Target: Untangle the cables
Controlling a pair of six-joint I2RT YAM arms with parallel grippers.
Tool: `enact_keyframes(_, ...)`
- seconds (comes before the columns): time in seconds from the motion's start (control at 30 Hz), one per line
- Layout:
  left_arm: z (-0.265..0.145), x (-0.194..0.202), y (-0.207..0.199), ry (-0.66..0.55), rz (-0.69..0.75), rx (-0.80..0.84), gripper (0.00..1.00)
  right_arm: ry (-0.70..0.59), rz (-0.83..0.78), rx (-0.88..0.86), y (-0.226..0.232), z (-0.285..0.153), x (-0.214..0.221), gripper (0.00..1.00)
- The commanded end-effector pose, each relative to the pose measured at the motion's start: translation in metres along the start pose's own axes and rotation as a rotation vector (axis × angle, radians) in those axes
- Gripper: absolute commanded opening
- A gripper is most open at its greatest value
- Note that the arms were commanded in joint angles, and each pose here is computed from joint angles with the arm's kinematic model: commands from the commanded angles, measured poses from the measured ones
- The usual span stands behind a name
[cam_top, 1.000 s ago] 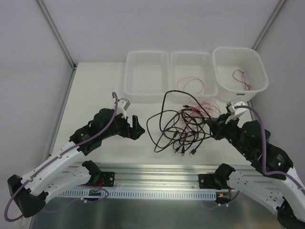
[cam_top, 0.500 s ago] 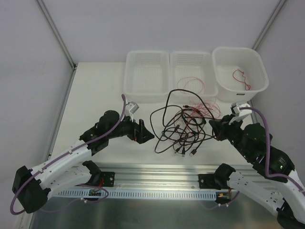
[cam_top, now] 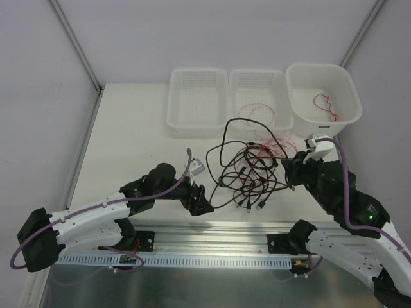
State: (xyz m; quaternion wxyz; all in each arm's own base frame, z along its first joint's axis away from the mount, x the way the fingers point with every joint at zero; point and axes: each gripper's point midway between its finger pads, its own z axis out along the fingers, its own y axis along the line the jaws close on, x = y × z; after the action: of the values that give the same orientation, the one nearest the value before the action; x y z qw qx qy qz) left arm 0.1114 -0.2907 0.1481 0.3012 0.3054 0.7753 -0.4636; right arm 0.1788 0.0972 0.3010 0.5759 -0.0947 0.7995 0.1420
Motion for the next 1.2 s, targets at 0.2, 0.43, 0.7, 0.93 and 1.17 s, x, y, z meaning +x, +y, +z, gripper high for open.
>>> enact_keyframes(0.2,0.042,0.006,-0.007,0.037,0.222,-0.032,0.84,-0.065,0.037,0.007,0.003,0.002,-0.022,0.01)
enact_keyframes(0.43,0.072,0.001,-0.016,-0.012,0.338,-0.063,0.69,-0.057,0.068,-0.003,0.006,0.005,-0.017,0.01)
enact_keyframes(0.7,0.071,-0.005,-0.016,-0.049,0.356,-0.105,0.11,-0.024,0.060,0.055,-0.003,0.008,-0.006,0.01)
enact_keyframes(0.93,0.005,-0.064,-0.042,-0.233,0.334,-0.142,0.00,0.086,0.010,0.261,-0.040,0.012,0.034,0.01)
enact_keyframes(1.17,-0.091,-0.145,-0.094,-0.451,0.345,-0.115,0.00,0.241,0.050,0.330,-0.047,0.037,0.096,0.01)
